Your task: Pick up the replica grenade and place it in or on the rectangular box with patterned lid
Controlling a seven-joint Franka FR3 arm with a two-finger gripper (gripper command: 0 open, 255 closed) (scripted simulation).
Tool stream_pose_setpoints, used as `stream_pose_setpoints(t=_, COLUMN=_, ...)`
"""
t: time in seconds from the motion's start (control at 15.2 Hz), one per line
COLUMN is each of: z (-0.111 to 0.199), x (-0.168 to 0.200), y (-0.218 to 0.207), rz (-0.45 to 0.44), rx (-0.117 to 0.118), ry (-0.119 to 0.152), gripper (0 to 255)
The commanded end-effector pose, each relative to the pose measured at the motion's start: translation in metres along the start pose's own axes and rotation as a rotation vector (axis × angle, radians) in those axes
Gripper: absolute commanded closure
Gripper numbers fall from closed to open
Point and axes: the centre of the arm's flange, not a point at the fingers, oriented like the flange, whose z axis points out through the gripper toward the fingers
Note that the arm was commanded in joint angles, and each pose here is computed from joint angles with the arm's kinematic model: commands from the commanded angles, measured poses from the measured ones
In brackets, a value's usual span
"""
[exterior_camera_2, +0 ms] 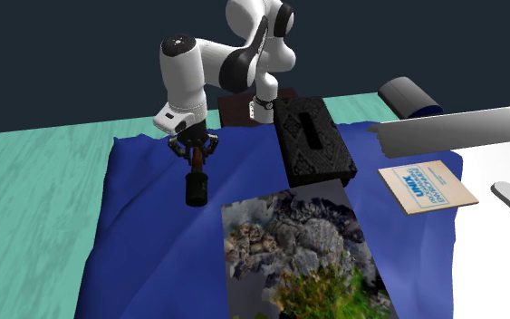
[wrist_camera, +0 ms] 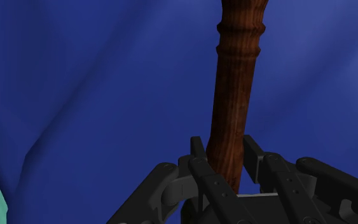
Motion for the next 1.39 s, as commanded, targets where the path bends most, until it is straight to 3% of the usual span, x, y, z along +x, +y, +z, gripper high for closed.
stream_pose_setpoints(t=0.0, z=-0.010, x=0.000, y=0.002, rz=0.000, rx=0.000, ry=0.000, gripper=255)
stream_pose_setpoints(t=1.06, z=-0.091, x=0.000, y=0.007, rz=0.000, rx=0.000, ry=0.000, gripper=255)
stream_pose_setpoints(t=1.32, z=-0.096, x=-0.012, y=-0.044, rz=0.000, rx=0.000, ry=0.000, gripper=255)
